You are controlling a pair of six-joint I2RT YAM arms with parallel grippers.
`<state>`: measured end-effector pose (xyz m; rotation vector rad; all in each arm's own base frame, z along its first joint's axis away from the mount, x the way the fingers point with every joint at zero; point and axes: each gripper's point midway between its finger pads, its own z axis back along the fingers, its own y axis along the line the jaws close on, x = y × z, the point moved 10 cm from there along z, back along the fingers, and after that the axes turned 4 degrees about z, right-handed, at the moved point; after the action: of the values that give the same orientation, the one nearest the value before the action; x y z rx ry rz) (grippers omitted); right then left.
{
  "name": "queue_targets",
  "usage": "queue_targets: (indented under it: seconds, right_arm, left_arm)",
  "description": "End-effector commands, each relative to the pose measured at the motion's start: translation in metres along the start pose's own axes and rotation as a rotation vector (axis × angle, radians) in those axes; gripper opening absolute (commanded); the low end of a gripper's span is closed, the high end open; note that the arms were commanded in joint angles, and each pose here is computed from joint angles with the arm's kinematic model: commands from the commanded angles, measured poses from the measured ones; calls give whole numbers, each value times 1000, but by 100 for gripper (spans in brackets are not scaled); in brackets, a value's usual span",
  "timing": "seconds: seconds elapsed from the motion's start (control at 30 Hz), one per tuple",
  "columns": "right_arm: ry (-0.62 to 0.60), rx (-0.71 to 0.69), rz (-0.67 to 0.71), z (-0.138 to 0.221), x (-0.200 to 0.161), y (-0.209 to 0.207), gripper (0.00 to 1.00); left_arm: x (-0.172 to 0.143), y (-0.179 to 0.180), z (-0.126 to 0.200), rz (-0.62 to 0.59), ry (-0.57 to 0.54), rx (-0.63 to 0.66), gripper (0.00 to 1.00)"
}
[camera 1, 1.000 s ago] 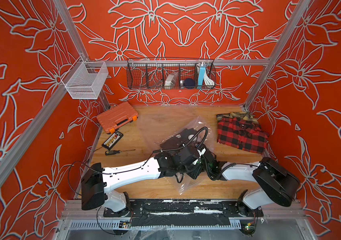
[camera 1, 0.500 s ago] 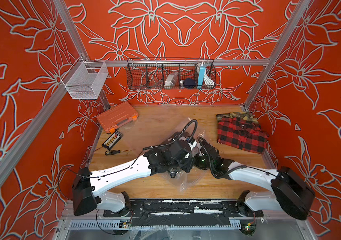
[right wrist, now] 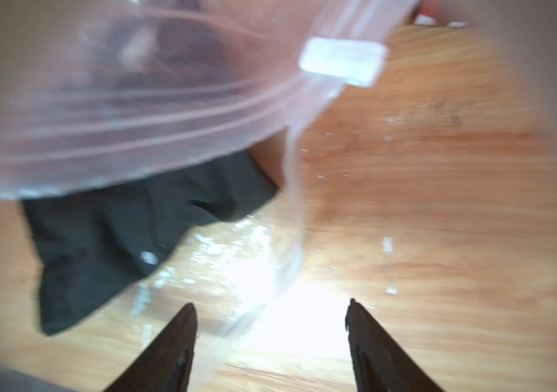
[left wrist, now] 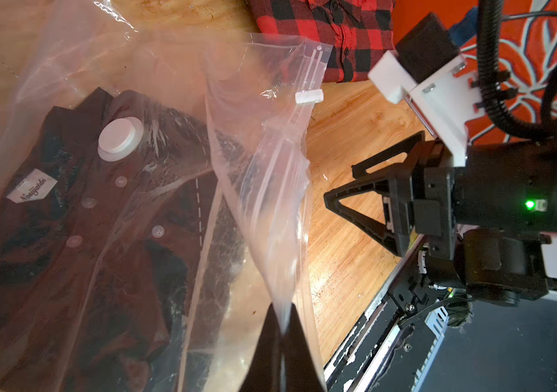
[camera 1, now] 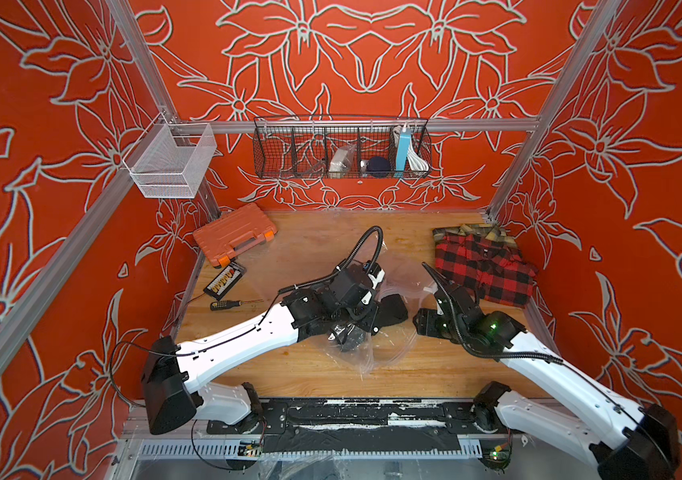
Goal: Place the folded shirt into the vacuum bag
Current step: Adjust the vacuum bag at the center of the board.
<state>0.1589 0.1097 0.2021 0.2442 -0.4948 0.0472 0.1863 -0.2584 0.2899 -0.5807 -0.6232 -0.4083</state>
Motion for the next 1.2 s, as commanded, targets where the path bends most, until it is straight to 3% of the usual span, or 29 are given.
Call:
queue_targets:
  seconds: [0.0,0.17,0.3,0.6,0.7,0.87,0.97,1.03,1.17]
  right_arm:
    - [99,-155,104,-3,-9,-14,73]
    - [60,-78,26,-29,-11,-9,73]
    - [-51,-39,-65,-52,-12,-11,66]
    - [-66,30,-181,-81,-2,-6,46]
    - [-72,76,-195,-84,6,0,30]
    - [-104,208,-197,-60,59,28,1]
    - [-200,335,-194,-12,101,51,0]
    - [-253,341,-203,12,112,52,0]
    - [-185,243,-287,6,97,25,0]
  left_arm:
    - [2,-1,-2,-4,2,-18,4]
    - [3,-2,-6,-4,14,-28,4]
    - [3,-2,-7,-11,22,-18,4]
    - [13,-2,6,-26,-3,9,3]
    - [14,3,9,-24,-9,28,3]
    - [37,33,32,8,-52,173,3]
    - [63,36,71,-2,-133,246,3]
    - [74,28,90,-5,-165,227,2]
    - [68,8,81,37,-160,79,2]
